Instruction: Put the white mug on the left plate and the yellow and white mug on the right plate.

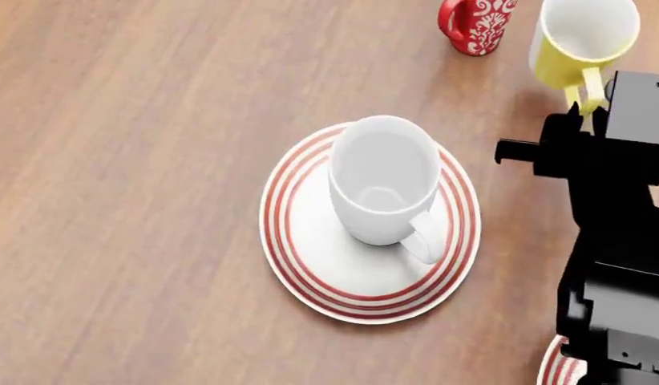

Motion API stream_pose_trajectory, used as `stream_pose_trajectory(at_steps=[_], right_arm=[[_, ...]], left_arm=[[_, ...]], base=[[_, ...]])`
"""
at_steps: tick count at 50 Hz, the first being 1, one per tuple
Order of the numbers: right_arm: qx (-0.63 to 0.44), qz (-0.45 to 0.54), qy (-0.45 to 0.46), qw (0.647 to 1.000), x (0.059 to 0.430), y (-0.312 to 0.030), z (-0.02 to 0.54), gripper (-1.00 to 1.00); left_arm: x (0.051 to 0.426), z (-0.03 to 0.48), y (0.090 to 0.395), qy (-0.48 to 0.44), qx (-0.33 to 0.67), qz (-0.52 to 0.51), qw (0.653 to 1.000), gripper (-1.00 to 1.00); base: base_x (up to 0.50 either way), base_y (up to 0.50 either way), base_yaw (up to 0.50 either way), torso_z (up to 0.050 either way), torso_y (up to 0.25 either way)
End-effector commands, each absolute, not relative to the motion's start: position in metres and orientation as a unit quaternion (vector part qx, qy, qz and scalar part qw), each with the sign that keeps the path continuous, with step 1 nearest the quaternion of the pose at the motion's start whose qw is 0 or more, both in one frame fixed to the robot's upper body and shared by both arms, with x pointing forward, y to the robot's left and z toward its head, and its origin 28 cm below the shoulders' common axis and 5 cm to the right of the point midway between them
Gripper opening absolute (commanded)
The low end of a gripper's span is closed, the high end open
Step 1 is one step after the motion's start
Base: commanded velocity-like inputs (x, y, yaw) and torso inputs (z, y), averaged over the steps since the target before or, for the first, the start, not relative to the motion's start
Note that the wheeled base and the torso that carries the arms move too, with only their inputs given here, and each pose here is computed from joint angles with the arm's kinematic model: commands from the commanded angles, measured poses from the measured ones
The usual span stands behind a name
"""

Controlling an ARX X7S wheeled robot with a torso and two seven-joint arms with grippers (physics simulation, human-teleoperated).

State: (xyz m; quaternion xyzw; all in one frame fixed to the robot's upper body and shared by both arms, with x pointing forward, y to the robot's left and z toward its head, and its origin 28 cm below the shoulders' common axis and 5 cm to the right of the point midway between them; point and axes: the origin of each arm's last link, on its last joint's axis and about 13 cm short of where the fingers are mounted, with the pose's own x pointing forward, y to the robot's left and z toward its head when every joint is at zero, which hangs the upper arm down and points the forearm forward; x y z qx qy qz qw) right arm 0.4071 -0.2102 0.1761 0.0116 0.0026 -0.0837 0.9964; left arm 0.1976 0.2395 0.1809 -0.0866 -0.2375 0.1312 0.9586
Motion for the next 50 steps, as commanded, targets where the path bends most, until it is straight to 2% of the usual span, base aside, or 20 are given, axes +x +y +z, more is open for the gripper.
stream_pose_trajectory(at_steps=[1, 12, 33, 37, 50], right_arm=[[0.003, -0.064, -0.070, 0.995, 0.388, -0.207, 0.182, -1.00], [-0.015, -0.067, -0.113, 0.991, 0.370, -0.207, 0.176, -1.00], [-0.035, -0.040, -0.120, 0.991, 0.336, -0.192, 0.165, -1.00], [-0.027, -0.041, -0.090, 0.995, 0.338, -0.192, 0.160, -1.00], [-0.027, -0.041, -0.090, 0.995, 0.338, -0.192, 0.160, -1.00]], left_arm=[[0.199, 0.180, 0.239, -0.237, -0.087, 0.130, 0.959, 1.00], [0.200, 0.180, 0.239, -0.238, -0.085, 0.129, 0.959, 1.00], [0.199, 0.180, 0.240, -0.239, -0.084, 0.128, 0.959, 1.00], [0.200, 0.180, 0.240, -0.239, -0.083, 0.127, 0.959, 1.00], [0.200, 0.180, 0.240, -0.239, -0.083, 0.127, 0.959, 1.00]], base=[[0.00, 0.00, 0.00, 0.000, 0.000], [0.00, 0.00, 0.00, 0.000, 0.000], [0.00, 0.00, 0.00, 0.000, 0.000], [0.00, 0.00, 0.00, 0.000, 0.000], [0.00, 0.00, 0.00, 0.000, 0.000]])
